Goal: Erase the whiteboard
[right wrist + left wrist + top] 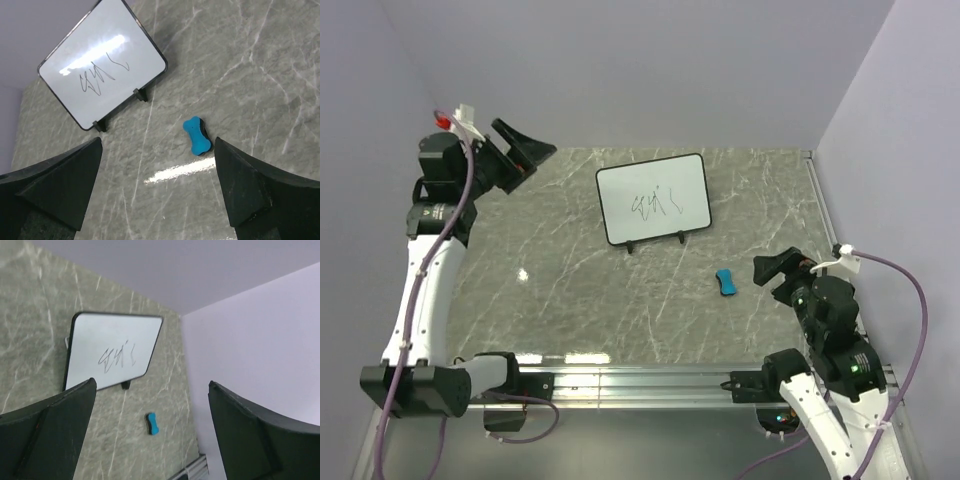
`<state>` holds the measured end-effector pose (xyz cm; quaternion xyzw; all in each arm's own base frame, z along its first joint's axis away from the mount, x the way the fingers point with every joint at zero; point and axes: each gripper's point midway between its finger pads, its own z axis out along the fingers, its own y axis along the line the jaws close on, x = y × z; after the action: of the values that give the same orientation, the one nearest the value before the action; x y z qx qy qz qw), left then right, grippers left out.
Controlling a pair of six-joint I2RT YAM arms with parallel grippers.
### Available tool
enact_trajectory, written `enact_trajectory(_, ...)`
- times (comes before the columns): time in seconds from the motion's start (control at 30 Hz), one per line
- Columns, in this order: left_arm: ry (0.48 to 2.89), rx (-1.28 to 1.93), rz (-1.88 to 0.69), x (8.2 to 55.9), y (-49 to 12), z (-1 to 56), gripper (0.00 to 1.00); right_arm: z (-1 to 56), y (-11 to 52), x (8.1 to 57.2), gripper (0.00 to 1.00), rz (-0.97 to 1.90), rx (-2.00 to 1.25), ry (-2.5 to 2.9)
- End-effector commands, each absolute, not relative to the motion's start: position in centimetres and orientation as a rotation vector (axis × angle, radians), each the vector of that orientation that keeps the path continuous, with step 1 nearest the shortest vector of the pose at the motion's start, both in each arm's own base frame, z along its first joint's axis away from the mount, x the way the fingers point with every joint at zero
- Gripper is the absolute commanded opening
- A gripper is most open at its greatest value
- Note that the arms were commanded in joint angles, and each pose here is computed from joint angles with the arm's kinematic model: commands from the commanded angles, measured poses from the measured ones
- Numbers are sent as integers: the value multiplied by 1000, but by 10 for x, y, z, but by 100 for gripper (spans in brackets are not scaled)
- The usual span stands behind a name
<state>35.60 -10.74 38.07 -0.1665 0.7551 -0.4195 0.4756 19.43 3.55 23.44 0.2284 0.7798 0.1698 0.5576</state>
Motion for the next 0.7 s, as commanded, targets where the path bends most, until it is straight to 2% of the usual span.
enact_trajectory(0.0,1718,-441,-887,332,-92,445,99,257,35,189,100,422,519,1785)
enact_trajectory(0.03,1704,-514,-875,329,-86,446,99,258,36,189,100,436,519,1786)
enact_trajectory(0.1,1734,-588,-834,329,-78,407,99,261,41,191,100,454,507,1796)
enact_trajectory(0.13,1749,-562,-880,331,-84,389,99,263,45,192,100,471,491,1805)
enact_trajectory(0.2,1898,-574,-1061,339,-100,312,99,278,47,195,99,471,480,1815)
enact_trajectory(0.27,2038,-567,-1268,330,-128,261,99,297,43,195,99,433,460,1814)
enact_trajectory(0.3,2057,-583,-1273,334,-132,251,100,303,41,195,99,417,459,1808)
enact_trajectory(0.37,2022,-478,-1192,335,-141,274,99,316,35,195,100,382,464,1803)
enact_trajectory(0.4,2010,-480,-1057,337,-131,284,99,318,36,196,100,376,452,1808)
enact_trajectory(0.43,1934,-432,-1002,341,-130,327,99,320,38,197,100,382,442,1819)
enact_trajectory(0.5,1847,-502,-853,348,-107,352,99,315,50,205,100,403,410,1894)
enact_trajectory(0.57,1802,-561,-823,357,-97,346,99,299,58,217,100,380,397,2015)
enact_trajectory(0.6,1820,-483,-863,362,-104,339,99,293,60,220,100,360,377,2061)
enact_trajectory(0.63,1871,-488,-860,366,-104,323,89,286,64,232,100,338,371,2113)
enact_trajectory(0.67,1926,-484,-860,369,-106,311,83,283,66,238,100,326,368,2135)
